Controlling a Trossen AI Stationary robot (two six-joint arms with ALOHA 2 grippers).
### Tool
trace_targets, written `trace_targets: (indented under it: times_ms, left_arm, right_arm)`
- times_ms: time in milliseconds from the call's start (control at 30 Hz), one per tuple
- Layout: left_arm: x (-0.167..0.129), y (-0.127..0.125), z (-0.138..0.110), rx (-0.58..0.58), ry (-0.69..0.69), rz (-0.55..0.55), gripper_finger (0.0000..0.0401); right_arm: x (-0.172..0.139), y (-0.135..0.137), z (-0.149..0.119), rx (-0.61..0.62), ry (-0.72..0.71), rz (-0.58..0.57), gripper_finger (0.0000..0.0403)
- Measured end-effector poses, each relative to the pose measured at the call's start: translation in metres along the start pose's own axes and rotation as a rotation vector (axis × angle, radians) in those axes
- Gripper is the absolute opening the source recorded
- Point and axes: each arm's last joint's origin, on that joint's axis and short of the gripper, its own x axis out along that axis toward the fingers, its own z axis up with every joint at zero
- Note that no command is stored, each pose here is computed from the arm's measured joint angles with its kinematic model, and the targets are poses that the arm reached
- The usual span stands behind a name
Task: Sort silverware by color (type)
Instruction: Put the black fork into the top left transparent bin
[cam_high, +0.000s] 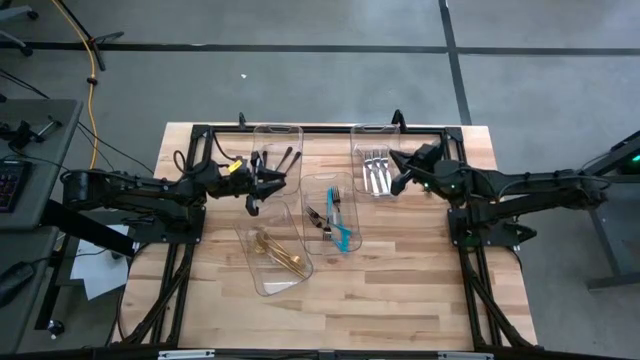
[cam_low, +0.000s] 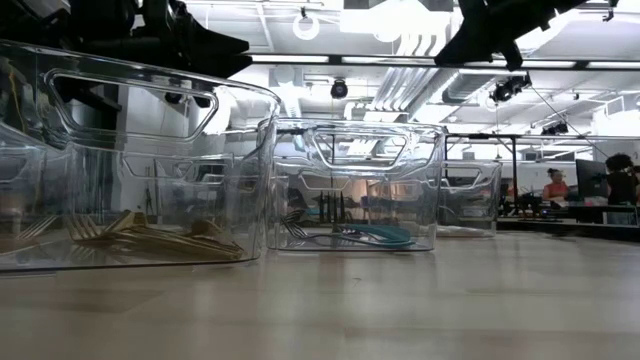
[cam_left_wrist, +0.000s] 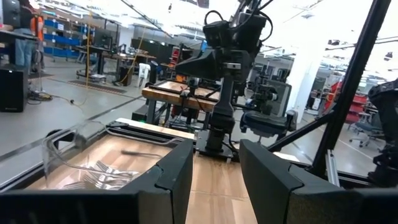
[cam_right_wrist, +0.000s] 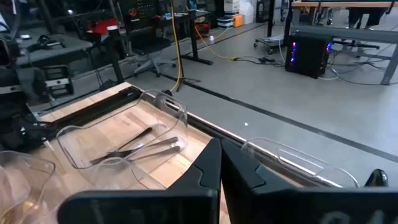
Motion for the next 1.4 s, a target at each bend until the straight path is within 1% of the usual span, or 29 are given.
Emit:
trace_targets:
  times_ms: [200,300,433,533,600,767,833,900,1033,1133,1233,1400]
  left_arm:
    - [0.000,-0.002,-0.001,-0.002,0.006,-0.009,0.0126]
    - [0.000,-0.001,-0.002,-0.005,0.019,-0.005,0.0126]
    - [0.000,-0.001,-0.002,-0.005,0.023,-0.004,0.0126]
    - [0.000,-0.001,-0.003,-0.005,0.024,-0.004,0.0126]
    - [0.000,-0.001,-0.003,-0.005,0.024,-0.004,0.0126]
    - [0.000,-0.001,-0.003,-0.007,0.024,-0.005,0.0126]
    - [0.000,-0.002,-0.003,-0.007,0.024,-0.006,0.0126]
    - [0.000,-0.002,-0.003,-0.007,0.025,-0.009,0.0126]
    - [0.001,-0.005,-0.003,-0.008,0.027,-0.020,0.0126]
    - [0.001,-0.005,-0.003,-0.008,0.027,-0.022,0.0126]
    - [0.001,-0.005,-0.003,-0.008,0.027,-0.022,0.0126]
    - [0.001,-0.005,-0.003,-0.008,0.026,-0.019,0.0126]
  right_arm:
    - [0.000,-0.001,0.000,-0.010,-0.002,-0.015,0.0001]
    - [-0.002,-0.005,0.000,-0.012,-0.016,-0.095,0.0001]
    - [-0.007,-0.018,0.001,-0.016,-0.022,-0.206,0.0000]
    - [-0.010,-0.029,-0.001,0.015,0.007,-0.255,0.0000]
    - [-0.011,-0.037,-0.005,0.042,0.051,-0.285,0.0000]
    - [-0.011,-0.056,-0.023,0.100,0.235,-0.382,0.0003]
    - [-0.012,-0.064,-0.030,0.109,0.305,-0.437,0.0011]
    - [-0.013,-0.069,-0.037,0.118,0.345,-0.487,0.0023]
    - [-0.009,-0.077,-0.059,0.147,0.442,-0.490,0.0054]
    - [-0.005,-0.083,-0.081,0.206,0.479,-0.517,0.0080]
    - [-0.002,-0.090,-0.100,0.291,0.476,-0.556,0.0097]
    - [0.003,-0.101,-0.125,0.429,0.477,-0.584,0.0103]
